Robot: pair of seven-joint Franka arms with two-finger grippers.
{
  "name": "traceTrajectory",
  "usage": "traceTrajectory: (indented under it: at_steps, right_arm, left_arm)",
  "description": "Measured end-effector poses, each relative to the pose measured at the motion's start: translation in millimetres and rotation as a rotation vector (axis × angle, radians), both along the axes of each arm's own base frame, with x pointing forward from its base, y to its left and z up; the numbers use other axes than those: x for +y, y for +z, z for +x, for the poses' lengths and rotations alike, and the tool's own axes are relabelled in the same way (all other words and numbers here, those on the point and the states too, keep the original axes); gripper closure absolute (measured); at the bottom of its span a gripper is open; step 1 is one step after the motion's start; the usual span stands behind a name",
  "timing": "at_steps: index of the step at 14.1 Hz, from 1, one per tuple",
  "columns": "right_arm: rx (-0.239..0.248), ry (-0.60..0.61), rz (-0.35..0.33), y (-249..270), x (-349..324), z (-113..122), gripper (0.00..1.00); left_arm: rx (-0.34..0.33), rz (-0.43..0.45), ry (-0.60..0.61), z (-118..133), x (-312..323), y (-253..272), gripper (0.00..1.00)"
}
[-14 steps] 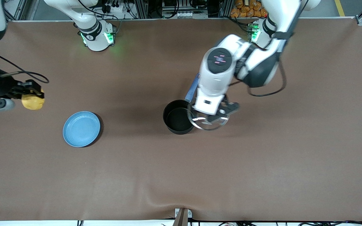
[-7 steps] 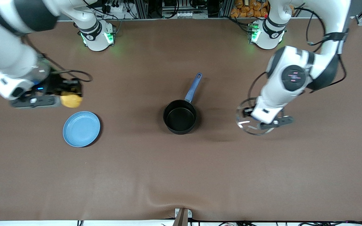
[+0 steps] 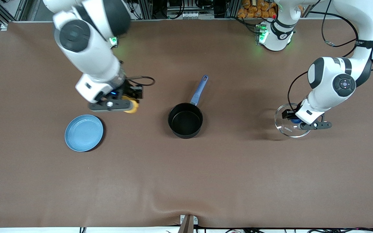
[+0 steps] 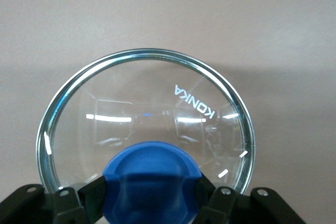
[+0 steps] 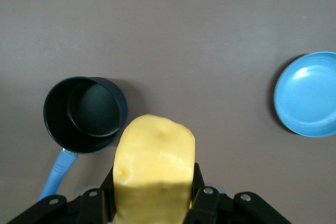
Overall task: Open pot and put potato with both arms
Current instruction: 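Set the lid on the table while the right gripper carries the potato over the pot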
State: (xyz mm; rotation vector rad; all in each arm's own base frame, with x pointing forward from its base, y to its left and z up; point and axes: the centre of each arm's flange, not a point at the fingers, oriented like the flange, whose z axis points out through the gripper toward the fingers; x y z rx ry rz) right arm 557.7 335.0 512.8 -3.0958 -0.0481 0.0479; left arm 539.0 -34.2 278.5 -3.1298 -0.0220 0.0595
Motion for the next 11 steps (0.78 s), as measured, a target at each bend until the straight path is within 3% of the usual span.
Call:
traceTrajectory:
  at_steps: [2,7,11]
  right_arm:
    - [-0.006,-0.006,0.003,-31,37,-4,0.45]
    - [-0.022,0.006,0.009,-114,137,-40,0.45]
    - [-0.041,0.007,-0.044,-170,164,-51,0.45]
  left_arm:
    - [0.027,-0.004,-0.024,-5,0,-20,0.49]
    - [0.036,-0.022,-0.078,-6,1,-62,0.49]
    - [0.028,-0.030,-0.109,-4,7,-76,0.49]
